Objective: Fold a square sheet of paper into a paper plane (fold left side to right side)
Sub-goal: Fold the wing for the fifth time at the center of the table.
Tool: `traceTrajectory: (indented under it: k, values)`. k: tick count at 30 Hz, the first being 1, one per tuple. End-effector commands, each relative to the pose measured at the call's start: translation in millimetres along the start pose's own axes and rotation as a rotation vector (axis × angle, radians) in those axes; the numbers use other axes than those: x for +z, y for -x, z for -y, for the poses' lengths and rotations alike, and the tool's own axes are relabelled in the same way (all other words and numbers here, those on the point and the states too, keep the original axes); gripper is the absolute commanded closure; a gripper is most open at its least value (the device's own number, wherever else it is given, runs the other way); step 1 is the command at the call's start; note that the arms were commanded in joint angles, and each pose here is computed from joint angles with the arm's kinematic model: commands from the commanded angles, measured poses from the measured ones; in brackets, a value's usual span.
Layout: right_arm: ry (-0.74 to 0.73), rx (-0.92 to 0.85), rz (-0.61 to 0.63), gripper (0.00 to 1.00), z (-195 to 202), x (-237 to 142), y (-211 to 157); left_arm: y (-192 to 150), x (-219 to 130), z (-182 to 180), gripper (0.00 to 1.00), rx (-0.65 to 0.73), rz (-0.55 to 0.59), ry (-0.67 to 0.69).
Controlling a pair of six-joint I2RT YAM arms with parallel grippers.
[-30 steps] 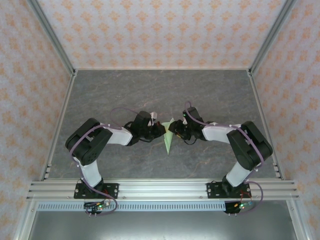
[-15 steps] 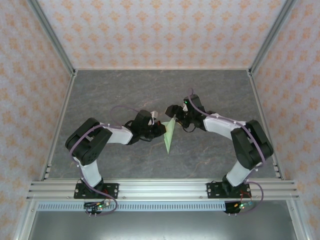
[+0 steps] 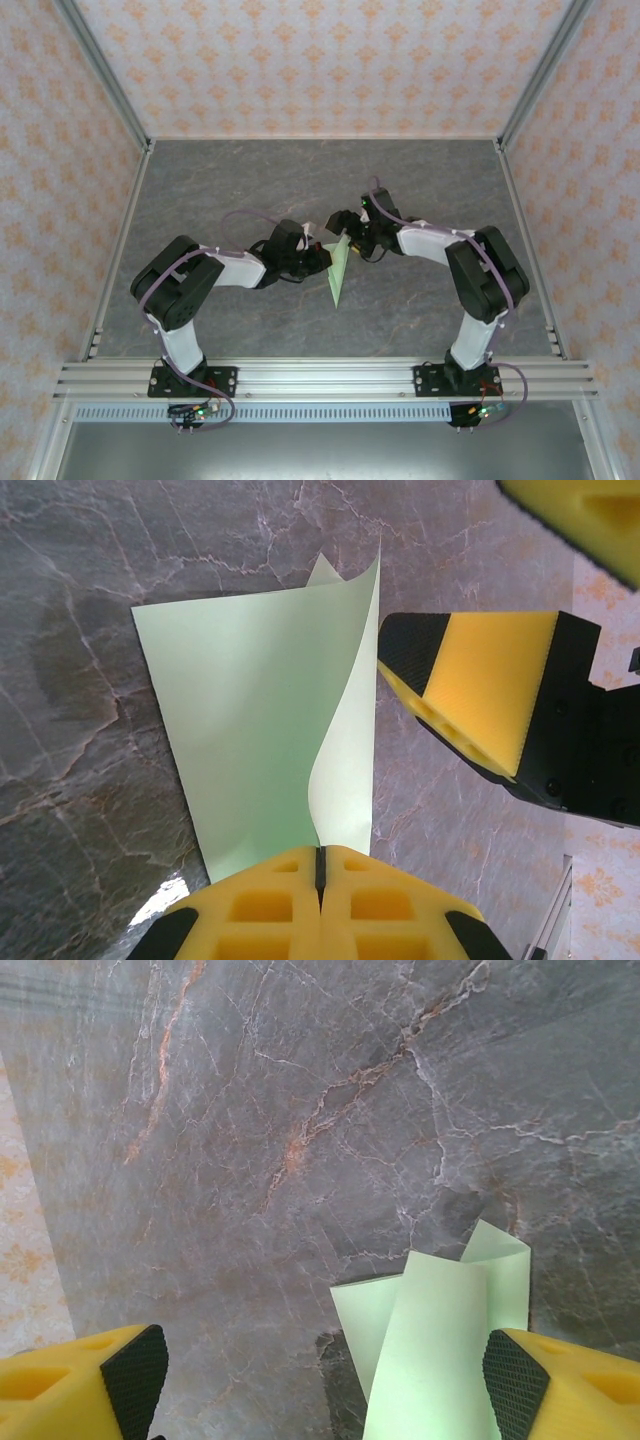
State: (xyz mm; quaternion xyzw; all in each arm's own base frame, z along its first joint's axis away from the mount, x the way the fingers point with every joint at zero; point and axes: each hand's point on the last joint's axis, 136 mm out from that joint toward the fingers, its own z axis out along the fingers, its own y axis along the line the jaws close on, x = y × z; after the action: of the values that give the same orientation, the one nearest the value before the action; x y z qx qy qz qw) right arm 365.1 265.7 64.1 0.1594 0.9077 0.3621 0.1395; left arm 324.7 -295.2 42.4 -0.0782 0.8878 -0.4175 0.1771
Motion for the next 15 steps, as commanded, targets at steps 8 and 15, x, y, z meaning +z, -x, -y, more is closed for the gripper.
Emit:
traceTrajectory:
  k: [8,15]
  values:
    - [-0.031,0.008,-0.028,0.13,3.1,12.9,-3.1,7.1,-0.4,4.4,1.0,0.029,0.009,-0.002]
    - [-0.092,0.003,-0.062,0.11,16.4,19.4,-9.5,8.3,-1.3,0.1,1.0,0.041,0.007,0.017]
